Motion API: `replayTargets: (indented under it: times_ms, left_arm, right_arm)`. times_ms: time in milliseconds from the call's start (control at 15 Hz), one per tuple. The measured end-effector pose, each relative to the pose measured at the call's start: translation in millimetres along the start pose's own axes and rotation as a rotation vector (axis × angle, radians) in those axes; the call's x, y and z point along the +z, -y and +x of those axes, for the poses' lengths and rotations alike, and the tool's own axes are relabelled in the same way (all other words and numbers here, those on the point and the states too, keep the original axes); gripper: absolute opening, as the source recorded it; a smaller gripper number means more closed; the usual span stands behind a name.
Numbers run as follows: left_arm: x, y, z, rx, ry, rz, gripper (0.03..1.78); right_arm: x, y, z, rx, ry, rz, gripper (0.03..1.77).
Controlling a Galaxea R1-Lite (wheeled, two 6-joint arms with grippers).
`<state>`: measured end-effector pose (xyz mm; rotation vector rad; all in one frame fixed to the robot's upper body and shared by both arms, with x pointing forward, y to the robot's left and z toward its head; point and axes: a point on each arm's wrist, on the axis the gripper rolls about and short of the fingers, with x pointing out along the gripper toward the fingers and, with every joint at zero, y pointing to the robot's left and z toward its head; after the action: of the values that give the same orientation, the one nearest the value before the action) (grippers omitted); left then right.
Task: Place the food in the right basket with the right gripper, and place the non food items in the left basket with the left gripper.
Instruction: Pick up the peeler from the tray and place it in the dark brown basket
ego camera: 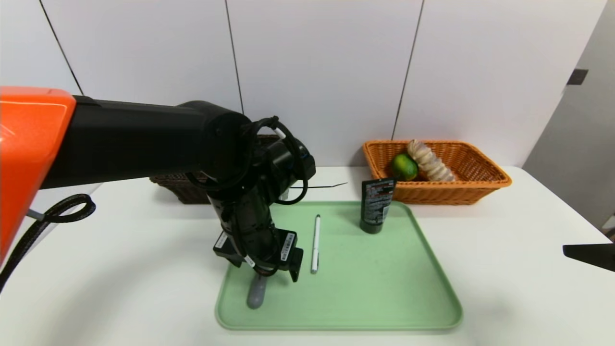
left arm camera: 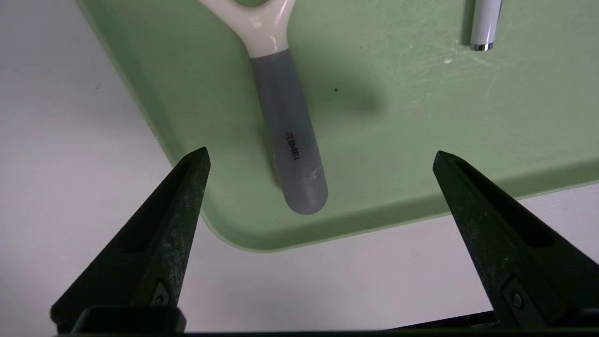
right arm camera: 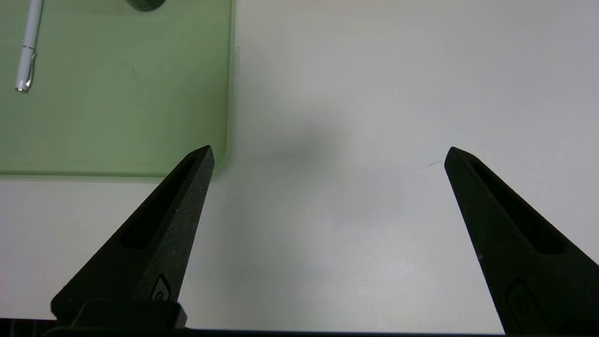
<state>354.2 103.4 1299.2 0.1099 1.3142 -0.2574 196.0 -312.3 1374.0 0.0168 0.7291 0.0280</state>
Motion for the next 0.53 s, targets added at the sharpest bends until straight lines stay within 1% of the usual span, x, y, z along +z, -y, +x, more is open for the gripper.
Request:
replayTargets:
  times_ms: [133,333,533]
  left_arm:
    - [5.4,3.1,4.4,-0.001,0.002,0.000,1.69]
    - [11.8,6.9,13.2,0.003,-0.008,0.001,1.69]
    - [12.1,6.9,18.0,0.015,-0.033,0.000,1.69]
  right_arm:
    - [-1.8,0.9,0.3,-0.004,-0.003,0.008,1.71]
    - [-2.5,1.4,-0.5,-0.005,0.000,0.053,1.71]
    - [-4.9,1.8,-0.4,-0.005,-0.004,0.057,1.71]
